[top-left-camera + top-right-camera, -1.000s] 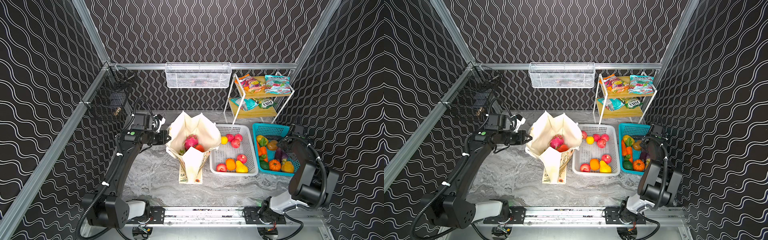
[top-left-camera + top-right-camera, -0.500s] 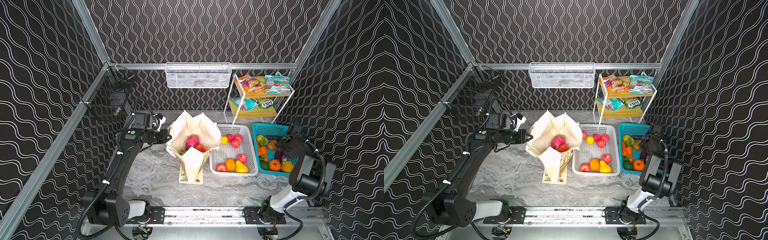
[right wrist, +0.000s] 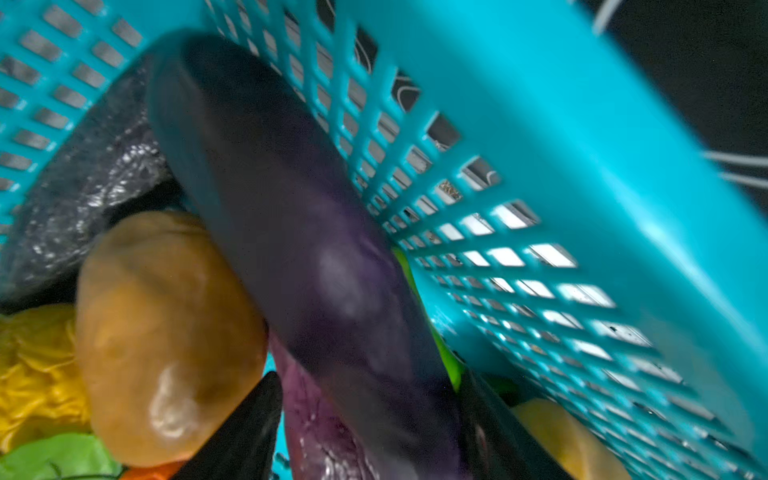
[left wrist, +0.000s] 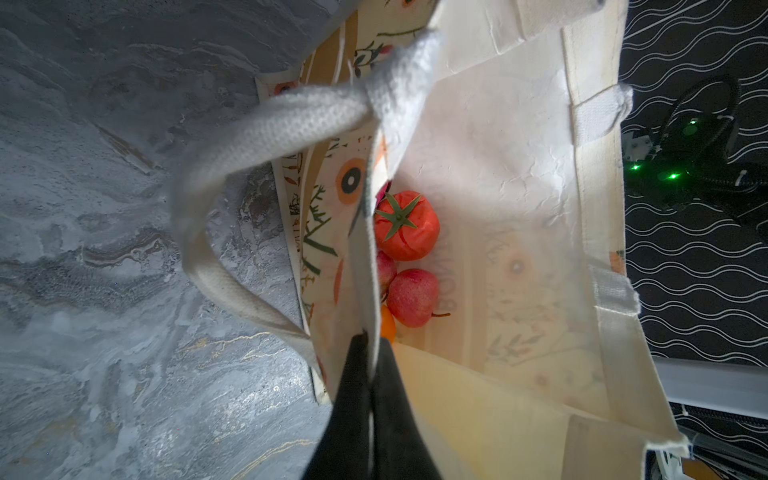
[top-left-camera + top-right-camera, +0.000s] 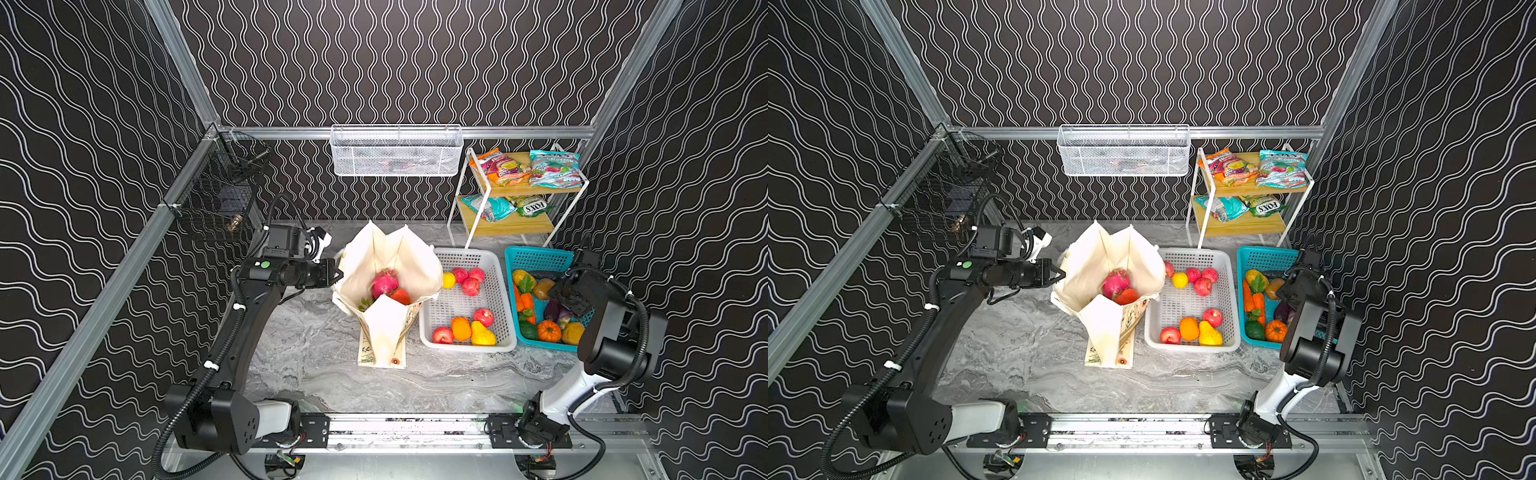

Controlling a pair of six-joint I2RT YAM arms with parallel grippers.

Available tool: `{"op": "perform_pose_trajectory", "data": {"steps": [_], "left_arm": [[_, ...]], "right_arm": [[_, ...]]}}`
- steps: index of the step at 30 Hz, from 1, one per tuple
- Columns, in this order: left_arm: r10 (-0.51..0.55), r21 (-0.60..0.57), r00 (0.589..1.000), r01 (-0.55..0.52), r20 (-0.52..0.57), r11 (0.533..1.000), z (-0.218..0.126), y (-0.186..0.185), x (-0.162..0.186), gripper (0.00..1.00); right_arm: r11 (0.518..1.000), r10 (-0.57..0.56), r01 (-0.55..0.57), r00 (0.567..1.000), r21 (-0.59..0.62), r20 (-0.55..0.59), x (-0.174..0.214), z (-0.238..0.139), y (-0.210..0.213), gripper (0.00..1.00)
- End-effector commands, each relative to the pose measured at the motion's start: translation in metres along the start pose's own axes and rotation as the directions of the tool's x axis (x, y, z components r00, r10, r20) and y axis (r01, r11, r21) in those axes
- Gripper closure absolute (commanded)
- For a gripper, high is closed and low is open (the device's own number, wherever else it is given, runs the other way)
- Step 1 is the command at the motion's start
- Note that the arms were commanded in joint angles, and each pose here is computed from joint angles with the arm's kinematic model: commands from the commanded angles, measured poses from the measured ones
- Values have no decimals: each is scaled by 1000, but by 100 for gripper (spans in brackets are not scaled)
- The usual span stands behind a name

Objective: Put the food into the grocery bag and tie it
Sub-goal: 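Lower the right gripper and close it on the purple eggplant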

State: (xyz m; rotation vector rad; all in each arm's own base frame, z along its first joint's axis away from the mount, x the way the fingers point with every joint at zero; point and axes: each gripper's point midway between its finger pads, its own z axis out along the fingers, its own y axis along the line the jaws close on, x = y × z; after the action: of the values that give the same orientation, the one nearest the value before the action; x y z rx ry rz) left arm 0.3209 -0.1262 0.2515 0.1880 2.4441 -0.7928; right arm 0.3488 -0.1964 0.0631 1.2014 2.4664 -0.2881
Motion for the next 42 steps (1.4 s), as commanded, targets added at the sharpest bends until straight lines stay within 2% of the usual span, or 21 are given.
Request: {"op": "perform_pose_trajectory", "data": {"steps": [1, 3, 6, 8, 17, 22, 25, 29, 34, 39, 42], "left_arm": [[7, 9, 1000, -7, 2, 1000, -3, -4, -1, 100], [10, 10, 1000, -10, 5, 1000, -3, -4, -2, 100], [6, 10, 1000, -6, 3, 1000, -1, -3, -2, 100], [4, 14, 1000, -4, 1, 1000, 0, -3, -1, 100], [2, 18, 1000, -2, 1, 1000, 3, -1, -1, 100], [0, 23, 1000, 0, -1, 1000, 5, -1, -2, 100], [-1, 24, 1000, 1, -1, 1000, 6, -1, -2, 100], [-2, 25, 1000, 2, 2, 1000, 6, -1, -4, 100], [-2, 26, 1000, 2, 3, 1000, 6, -2, -4, 100], [1, 23, 1000, -2, 10, 1000, 4, -2, -6, 100], [0, 20, 1000, 0, 5, 1000, 4, -1, -5, 100]], "right_arm": [[1000, -9, 9, 1000, -7, -22, 3, 0, 1, 33], [1000, -11, 11, 1000, 1, -22, 3, 1, 0, 33], [1000, -2, 3, 1000, 29, -17, 2, 2, -4, 23], [999, -1, 1, 1000, 40, -11, 1, 1, -6, 22], [998, 21, -22, 1000, 53, 11, -2, 0, -10, 31], [997, 32, -34, 999, 65, 27, -6, 0, -12, 32], [997, 36, -39, 999, 73, 37, -9, -2, -14, 23], [996, 36, -39, 999, 82, 41, -10, -3, -15, 20], [997, 35, -38, 998, 71, 46, -10, -3, -14, 28], [998, 38, -40, 999, 52, 34, -9, 0, -12, 46], [998, 38, -39, 999, 48, 25, -9, 1, -12, 46]]}}
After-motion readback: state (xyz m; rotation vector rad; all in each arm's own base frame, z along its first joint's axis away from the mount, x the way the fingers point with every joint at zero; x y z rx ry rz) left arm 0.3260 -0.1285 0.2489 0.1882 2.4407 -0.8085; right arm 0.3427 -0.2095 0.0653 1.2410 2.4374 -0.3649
